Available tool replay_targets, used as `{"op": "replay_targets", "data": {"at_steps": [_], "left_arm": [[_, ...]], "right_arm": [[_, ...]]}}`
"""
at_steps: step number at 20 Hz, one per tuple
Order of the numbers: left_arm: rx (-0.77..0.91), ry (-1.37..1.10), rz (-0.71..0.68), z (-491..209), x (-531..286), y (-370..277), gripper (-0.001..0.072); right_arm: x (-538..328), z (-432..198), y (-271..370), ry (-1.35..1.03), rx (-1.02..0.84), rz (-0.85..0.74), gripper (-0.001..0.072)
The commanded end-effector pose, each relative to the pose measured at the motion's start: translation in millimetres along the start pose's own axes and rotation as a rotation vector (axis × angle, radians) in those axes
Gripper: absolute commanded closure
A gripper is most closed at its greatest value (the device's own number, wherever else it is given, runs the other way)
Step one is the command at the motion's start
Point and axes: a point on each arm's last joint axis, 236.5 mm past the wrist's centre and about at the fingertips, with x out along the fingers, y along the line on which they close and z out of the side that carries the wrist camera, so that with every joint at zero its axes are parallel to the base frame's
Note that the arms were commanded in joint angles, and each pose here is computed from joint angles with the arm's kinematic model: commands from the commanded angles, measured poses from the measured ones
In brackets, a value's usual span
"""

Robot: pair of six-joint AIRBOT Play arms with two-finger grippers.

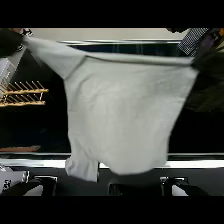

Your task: Fold the clothes and pants, and hang the long-sleeved shirts on hangers.

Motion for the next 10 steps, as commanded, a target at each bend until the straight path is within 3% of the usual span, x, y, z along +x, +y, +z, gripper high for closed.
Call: {"op": "replay_targets", "data": {"at_steps": [1, 6, 9, 10], "left_arm": [[-0.011, 0.133, 0.013, -86.9, 121.2, 18.0, 0.0688], [-0.021, 0.349, 0.05, -210.0, 195.7, 35.7, 0.0687], [-0.052, 0.392, 0.061, -227.2, 198.0, 36.0, 0.0683], [-0.068, 0.397, 0.066, -225.2, 195.3, 36.9, 0.0644]], "right_arm": [[138.2, -31.5, -30.8, 0.201, 0.098, -0.01, 0.068], [251.8, -67.8, -31.5, 0.308, 0.265, 0.095, 0.068], [269.9, -70.7, -21.1, 0.308, 0.291, 0.166, 0.0678], [267.6, -69.2, -17.1, 0.308, 0.282, 0.184, 0.066]]}}
